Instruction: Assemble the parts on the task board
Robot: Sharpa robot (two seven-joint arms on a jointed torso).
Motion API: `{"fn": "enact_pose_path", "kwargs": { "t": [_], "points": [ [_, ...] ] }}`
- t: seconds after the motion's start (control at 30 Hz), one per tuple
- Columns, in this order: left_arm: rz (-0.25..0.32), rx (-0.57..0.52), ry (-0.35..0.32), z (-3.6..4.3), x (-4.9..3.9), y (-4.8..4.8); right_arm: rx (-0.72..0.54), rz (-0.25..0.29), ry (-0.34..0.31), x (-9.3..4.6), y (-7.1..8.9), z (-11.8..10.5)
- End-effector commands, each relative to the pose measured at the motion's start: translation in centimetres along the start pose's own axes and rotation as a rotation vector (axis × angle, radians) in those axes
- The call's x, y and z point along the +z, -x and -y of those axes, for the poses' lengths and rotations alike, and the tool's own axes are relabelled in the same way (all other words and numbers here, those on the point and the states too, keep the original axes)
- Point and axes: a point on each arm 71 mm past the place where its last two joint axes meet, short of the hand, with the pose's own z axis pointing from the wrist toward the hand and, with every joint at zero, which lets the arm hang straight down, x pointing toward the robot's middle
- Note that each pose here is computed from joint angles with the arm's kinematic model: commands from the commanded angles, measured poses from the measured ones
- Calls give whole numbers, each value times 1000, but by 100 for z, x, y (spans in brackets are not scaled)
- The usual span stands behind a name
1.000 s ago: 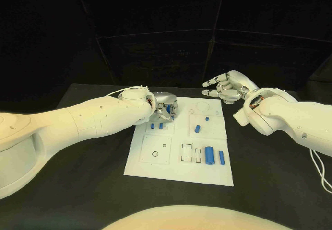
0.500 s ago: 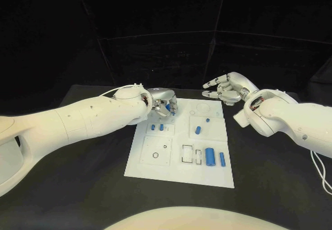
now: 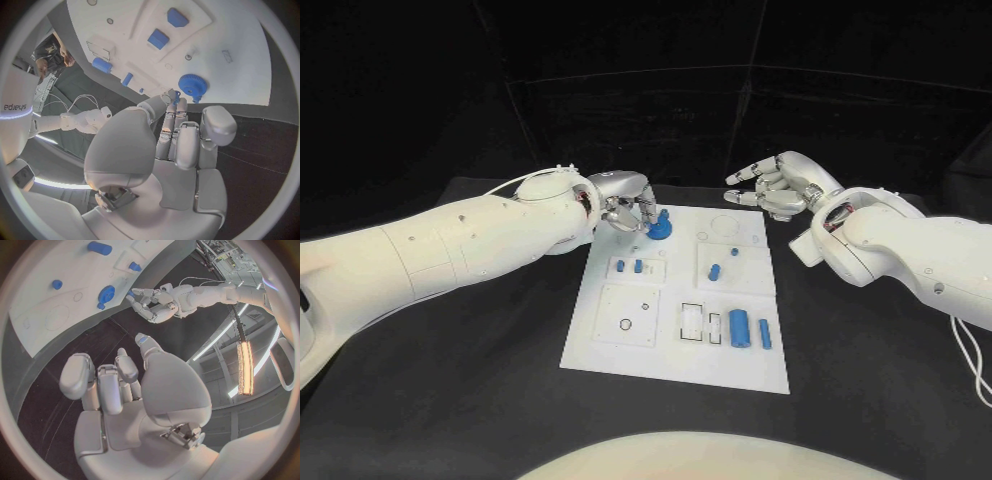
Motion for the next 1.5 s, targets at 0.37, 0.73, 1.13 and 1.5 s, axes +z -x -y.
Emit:
{"fn": "enact_pose_path", "kwargs": {
  "t": [0.37,0.73,1.13,1.5],
  "points": [
    [-69,-18,60,-148,-19,-89,2,-3,9,5,4,-14],
    [-112,-25,83,-210,-31,-177,2,-4,9,7,2,-14],
    [-132,-30,77,-194,-30,-241,3,-5,10,10,-2,-16],
    [-141,-31,80,-192,-29,-255,2,-4,9,10,-1,-15]
  ]
}}
